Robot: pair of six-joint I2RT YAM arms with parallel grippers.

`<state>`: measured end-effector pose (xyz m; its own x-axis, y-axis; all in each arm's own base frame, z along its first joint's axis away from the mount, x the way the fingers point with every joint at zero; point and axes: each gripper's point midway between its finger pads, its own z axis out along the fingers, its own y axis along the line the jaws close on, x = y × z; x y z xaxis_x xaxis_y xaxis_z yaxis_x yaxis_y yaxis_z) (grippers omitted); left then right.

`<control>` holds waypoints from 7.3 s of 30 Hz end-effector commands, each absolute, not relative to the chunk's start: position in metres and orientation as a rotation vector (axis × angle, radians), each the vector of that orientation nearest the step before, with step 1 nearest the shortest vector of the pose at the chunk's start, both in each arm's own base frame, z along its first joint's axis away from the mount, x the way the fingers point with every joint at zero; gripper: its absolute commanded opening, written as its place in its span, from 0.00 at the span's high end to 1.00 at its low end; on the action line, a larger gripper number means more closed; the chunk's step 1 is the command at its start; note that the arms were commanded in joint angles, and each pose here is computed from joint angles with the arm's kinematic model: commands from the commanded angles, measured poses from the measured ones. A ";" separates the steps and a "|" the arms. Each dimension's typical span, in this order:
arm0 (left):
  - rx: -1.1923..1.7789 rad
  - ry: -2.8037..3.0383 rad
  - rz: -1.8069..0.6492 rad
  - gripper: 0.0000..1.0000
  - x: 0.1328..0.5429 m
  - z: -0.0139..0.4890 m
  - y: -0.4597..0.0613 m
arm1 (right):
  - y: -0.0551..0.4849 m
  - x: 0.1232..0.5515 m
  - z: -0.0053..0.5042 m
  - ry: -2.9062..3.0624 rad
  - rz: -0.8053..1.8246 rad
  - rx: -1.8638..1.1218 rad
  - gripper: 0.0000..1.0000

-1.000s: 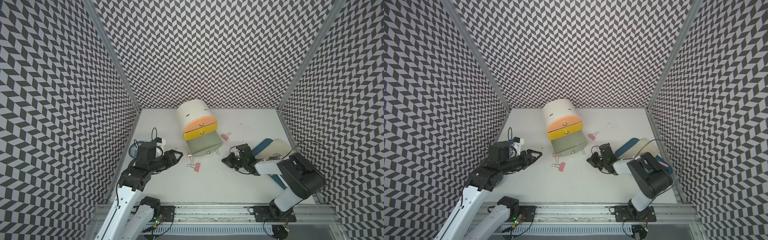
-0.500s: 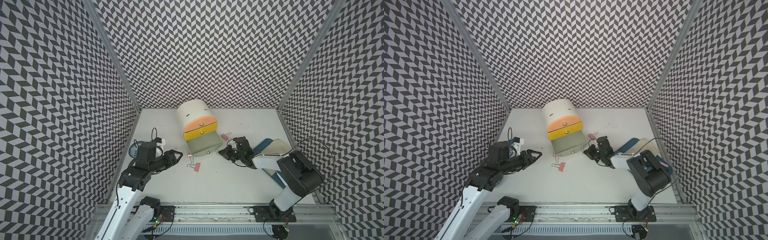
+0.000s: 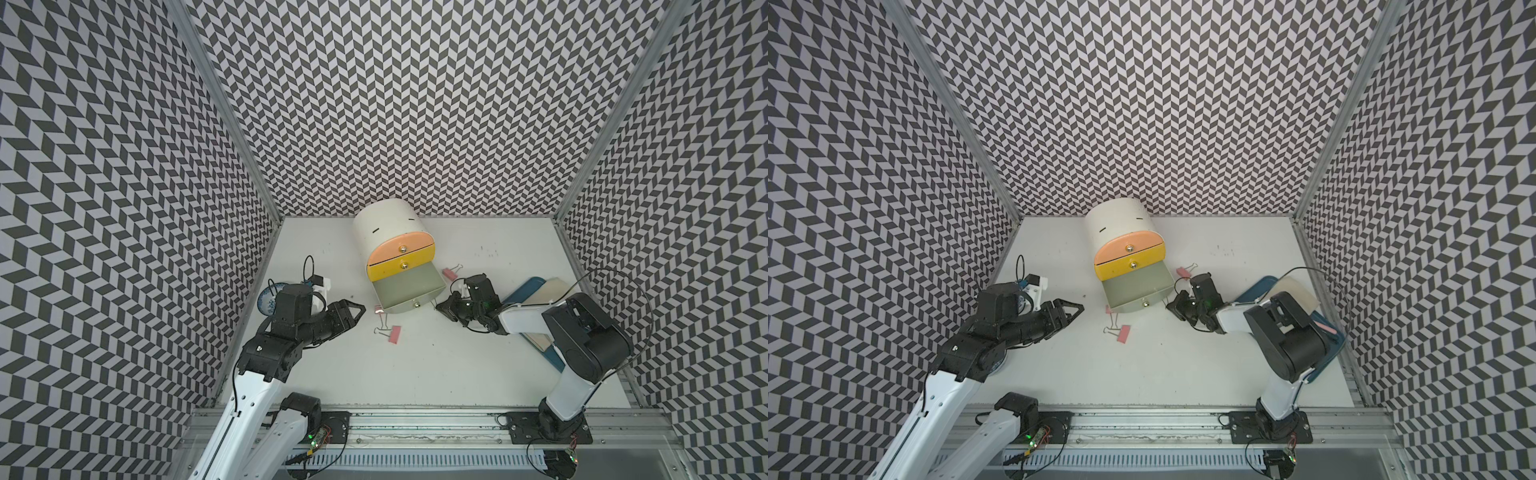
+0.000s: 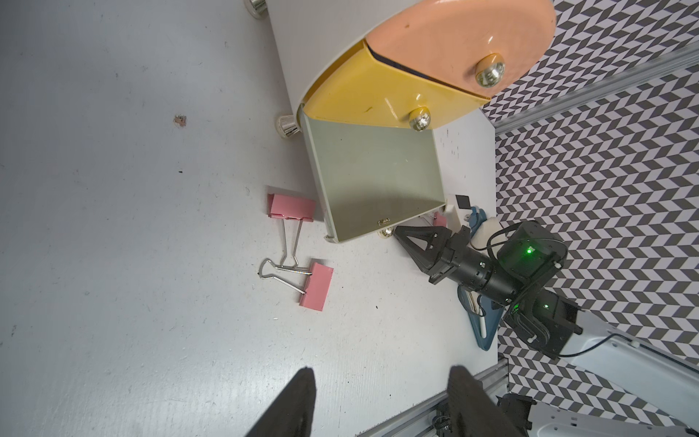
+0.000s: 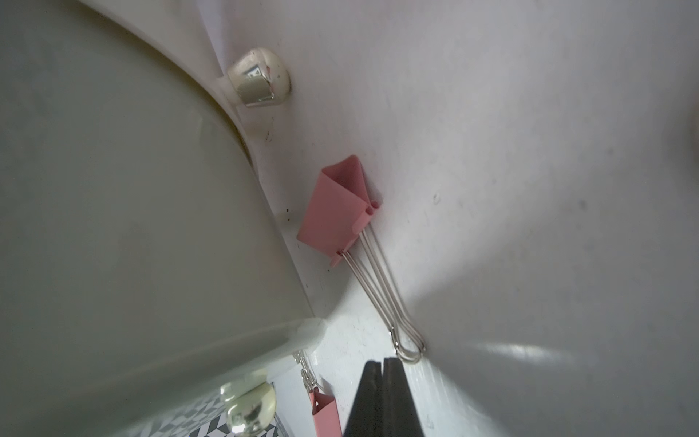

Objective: Put the binder clips in the drawer according to color
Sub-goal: Move the binder clip to the center of the board, then pick up the binder clip at the center of the board, then place the binder clip in the drawer.

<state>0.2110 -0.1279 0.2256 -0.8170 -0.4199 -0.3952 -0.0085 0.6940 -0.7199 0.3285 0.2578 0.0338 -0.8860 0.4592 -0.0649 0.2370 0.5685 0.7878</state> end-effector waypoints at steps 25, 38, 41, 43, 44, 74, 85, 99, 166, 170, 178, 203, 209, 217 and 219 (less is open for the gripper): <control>-0.297 2.356 -0.978 0.40 0.206 0.229 -0.126 | 0.251 0.334 0.015 2.562 1.113 0.634 1.00; -0.302 2.343 -0.984 0.40 0.205 0.234 -0.126 | 0.215 0.286 -0.003 2.599 1.021 0.762 1.00; -0.302 2.338 -0.986 0.40 0.206 0.235 -0.126 | 0.206 0.271 -0.003 2.600 1.015 0.772 1.00; -0.302 2.336 -0.988 0.40 0.206 0.235 -0.126 | 0.201 0.258 -0.004 2.610 1.018 0.770 1.00; -0.302 2.334 -0.990 0.40 0.206 0.236 -0.126 | 0.199 0.252 -0.004 2.618 1.015 0.759 1.00; -0.298 2.239 -1.047 0.40 0.209 0.275 -0.129 | 0.194 0.244 0.060 2.690 0.732 0.039 0.41; -0.308 2.250 -1.050 0.40 0.208 0.268 -0.129 | 0.202 0.223 0.044 2.687 0.887 0.044 0.35; -0.296 2.257 -1.051 0.40 0.208 0.265 -0.131 | 0.230 0.190 0.036 2.739 0.997 -0.012 0.36; -0.250 2.231 -1.093 0.40 0.238 0.272 -0.144 | 0.244 0.272 0.097 2.693 0.370 -0.157 0.60; -0.230 2.224 -1.095 0.40 0.245 0.278 -0.148 | 0.244 0.287 0.127 2.642 0.505 -0.100 0.62; -0.178 2.248 -1.124 0.40 0.250 0.279 -0.175 | 0.242 0.319 0.186 2.531 0.744 -0.016 0.63; -0.138 2.291 -1.217 0.40 0.237 0.249 -0.221 | 0.282 0.383 0.209 2.433 1.038 0.002 0.62; -0.129 2.294 -1.211 0.40 0.236 0.249 -0.221 | 0.285 0.385 0.187 2.471 0.992 -0.003 0.60; -0.136 2.321 -1.170 0.40 0.232 0.239 -0.215 | 0.282 0.386 0.171 2.503 0.915 -0.017 0.54; -0.144 2.327 -1.166 0.40 0.230 0.236 -0.212 | 0.280 0.386 0.170 2.505 0.897 -0.017 0.52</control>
